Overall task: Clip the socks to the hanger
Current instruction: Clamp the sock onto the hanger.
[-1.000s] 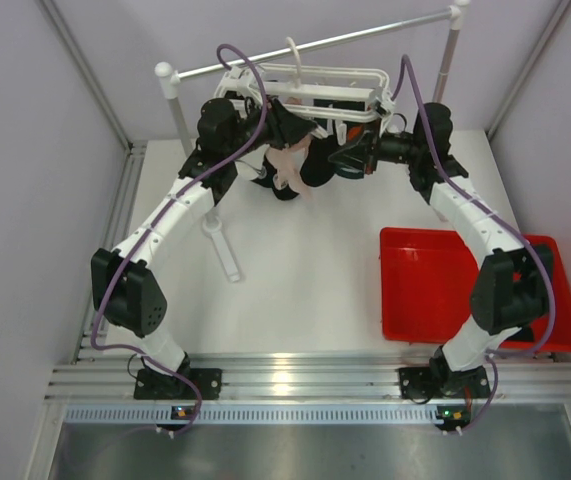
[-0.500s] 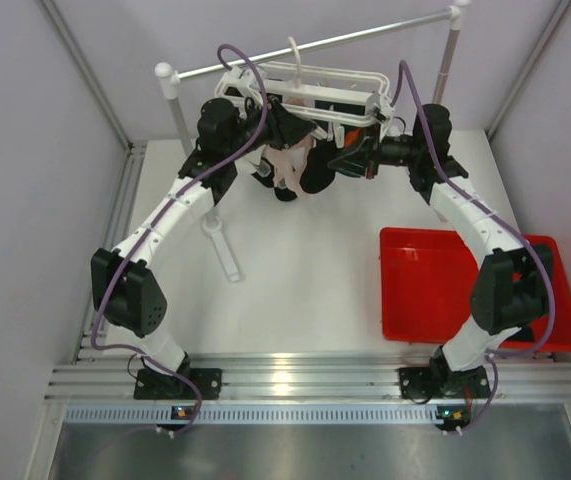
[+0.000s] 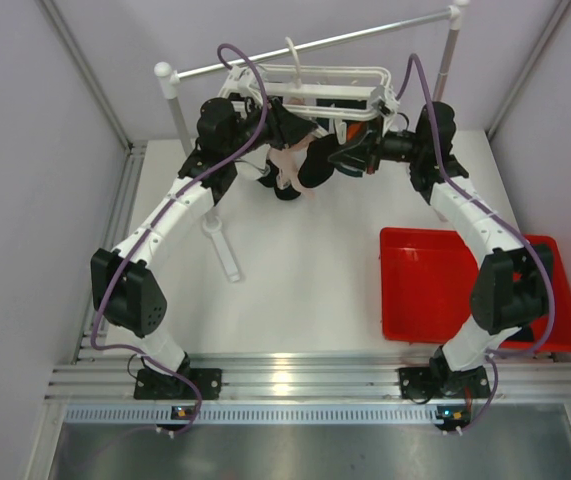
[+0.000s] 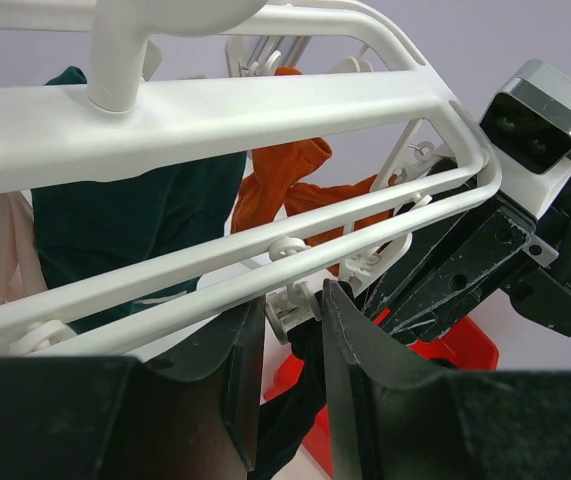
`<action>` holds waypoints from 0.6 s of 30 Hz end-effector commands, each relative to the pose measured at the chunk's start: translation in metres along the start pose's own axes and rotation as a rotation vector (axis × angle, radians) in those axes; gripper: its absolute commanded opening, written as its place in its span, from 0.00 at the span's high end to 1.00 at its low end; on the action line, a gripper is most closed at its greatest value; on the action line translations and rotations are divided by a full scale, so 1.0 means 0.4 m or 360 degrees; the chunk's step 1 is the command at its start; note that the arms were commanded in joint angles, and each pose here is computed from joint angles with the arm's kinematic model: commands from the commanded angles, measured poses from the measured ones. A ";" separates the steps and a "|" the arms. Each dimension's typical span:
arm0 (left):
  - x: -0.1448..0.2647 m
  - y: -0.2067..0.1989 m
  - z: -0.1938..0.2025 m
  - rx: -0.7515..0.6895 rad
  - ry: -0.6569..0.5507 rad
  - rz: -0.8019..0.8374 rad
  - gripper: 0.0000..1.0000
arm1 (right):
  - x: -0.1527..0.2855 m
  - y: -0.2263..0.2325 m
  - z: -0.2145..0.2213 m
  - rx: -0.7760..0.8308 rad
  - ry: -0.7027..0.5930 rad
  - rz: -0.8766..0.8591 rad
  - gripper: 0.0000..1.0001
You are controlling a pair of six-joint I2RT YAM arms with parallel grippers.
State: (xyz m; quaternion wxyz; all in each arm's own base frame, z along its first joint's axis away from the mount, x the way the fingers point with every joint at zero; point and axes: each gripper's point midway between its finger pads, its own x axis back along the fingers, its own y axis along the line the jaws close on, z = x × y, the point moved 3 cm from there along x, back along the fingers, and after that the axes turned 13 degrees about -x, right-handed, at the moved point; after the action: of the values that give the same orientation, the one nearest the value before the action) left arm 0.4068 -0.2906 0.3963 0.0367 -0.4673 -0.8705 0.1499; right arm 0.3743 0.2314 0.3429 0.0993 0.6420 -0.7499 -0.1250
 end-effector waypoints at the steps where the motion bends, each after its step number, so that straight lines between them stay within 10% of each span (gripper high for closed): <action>1: -0.004 -0.024 0.031 0.0034 0.0093 0.0089 1.00 | -0.005 0.012 -0.041 0.0098 -0.0052 -0.0049 1.00; 18: -0.007 -0.017 0.028 0.0036 0.0077 0.0062 1.00 | 0.020 0.001 0.031 -0.0147 -0.0155 0.0160 1.00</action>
State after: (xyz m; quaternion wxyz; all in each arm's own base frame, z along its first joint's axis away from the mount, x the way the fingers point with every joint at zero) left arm 0.4059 -0.2915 0.3944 0.0413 -0.4693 -0.8692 0.1502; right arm 0.3686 0.2295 0.3110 0.1333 0.6254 -0.7437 -0.1950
